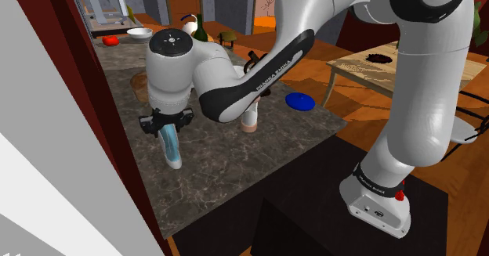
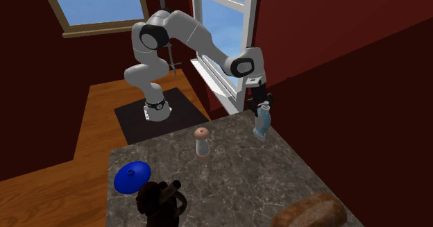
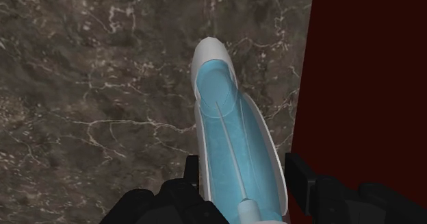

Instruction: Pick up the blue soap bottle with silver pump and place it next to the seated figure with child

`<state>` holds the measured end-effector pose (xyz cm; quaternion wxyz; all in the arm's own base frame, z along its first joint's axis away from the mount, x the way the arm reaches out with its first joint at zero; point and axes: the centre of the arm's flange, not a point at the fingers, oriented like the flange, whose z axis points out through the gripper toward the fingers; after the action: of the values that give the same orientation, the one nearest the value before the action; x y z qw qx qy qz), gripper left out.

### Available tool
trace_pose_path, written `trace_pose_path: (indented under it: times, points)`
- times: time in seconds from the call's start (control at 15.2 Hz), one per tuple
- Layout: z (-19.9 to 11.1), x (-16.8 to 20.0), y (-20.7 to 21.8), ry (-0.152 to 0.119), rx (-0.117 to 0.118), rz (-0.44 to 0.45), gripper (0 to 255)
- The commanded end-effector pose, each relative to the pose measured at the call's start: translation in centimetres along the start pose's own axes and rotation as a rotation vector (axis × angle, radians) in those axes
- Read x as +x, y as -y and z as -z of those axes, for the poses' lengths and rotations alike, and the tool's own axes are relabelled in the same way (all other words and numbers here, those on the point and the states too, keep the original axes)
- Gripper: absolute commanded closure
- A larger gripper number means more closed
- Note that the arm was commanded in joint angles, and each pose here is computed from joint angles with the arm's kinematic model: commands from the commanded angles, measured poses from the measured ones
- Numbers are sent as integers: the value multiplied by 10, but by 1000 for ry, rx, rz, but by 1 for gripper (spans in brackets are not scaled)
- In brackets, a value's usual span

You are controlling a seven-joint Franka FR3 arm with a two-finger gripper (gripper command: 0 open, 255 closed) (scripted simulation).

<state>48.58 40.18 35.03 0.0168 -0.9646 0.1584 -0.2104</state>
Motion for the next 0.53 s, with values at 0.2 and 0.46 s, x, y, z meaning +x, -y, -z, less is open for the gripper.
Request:
trace_pose_path:
  times: [0.2,0.46]
  points:
    - [-1,0,0,1,0,0,255]
    - [19,8,2,1,0,0,255]
